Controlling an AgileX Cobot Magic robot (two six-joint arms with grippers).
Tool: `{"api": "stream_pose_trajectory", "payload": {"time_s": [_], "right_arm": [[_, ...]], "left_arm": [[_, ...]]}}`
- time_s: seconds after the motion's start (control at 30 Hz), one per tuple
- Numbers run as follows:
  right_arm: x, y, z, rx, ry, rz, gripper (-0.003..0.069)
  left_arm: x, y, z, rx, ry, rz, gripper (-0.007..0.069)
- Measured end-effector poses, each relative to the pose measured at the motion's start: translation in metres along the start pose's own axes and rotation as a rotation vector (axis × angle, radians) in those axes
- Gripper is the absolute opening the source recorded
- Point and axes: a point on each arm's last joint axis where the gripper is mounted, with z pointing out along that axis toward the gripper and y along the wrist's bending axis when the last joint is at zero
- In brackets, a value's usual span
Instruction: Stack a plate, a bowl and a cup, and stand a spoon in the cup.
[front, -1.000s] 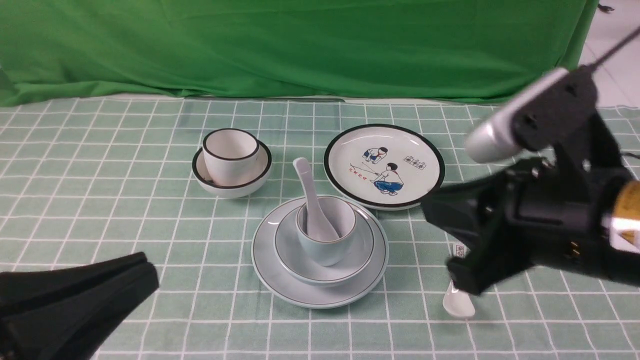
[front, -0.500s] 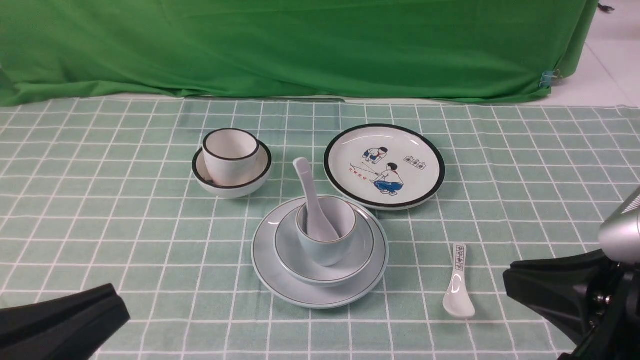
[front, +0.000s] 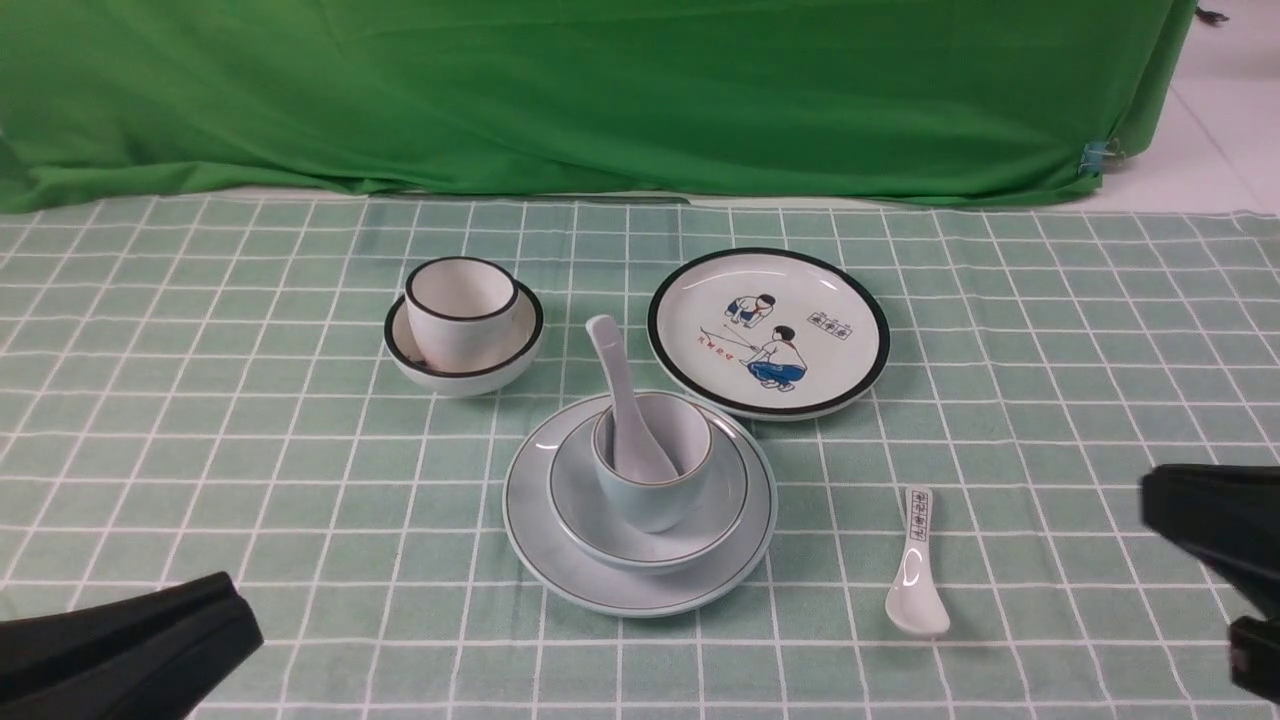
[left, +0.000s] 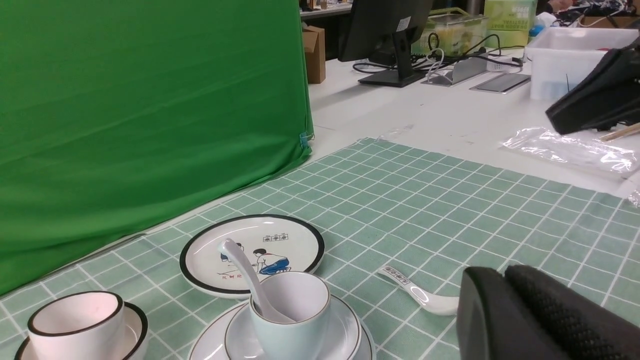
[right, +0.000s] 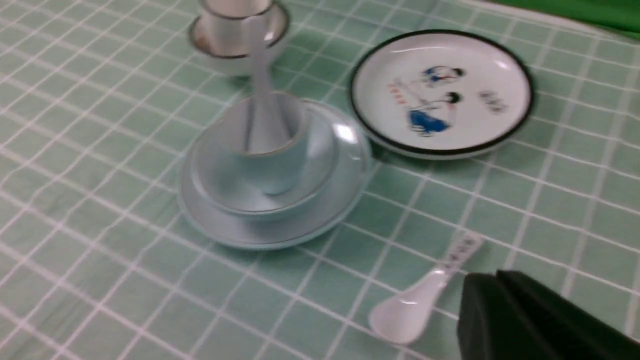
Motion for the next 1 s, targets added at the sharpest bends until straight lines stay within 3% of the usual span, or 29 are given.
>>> {"api": "stream_pose_trajectory", "payload": {"time_s": [0.1,0.23,0.43,1.0], "right_arm": [[0.021,-0.011,-0.010,0.088,-0.022,0.016,0.0017],[0.082,-0.021,-0.020,0.232,-0.081,0.051,0.0017],[0.141,-0.024,-0.009,0.350,-0.188,0.058,0.0017],[0.156,-0.025,-0.004,0.374,-0.170,0.072,0.0017]], "left_arm": [[0.000,0.000,0.000,0.000,0.000,0.000,0.0018],[0.000,0.000,0.000,0.000,0.000,0.000,0.0018],[0.000,0.000,0.000,0.000,0.000,0.000,0.0018],[0.000,0.000,0.000,0.000,0.000,0.000,0.0018]]}}
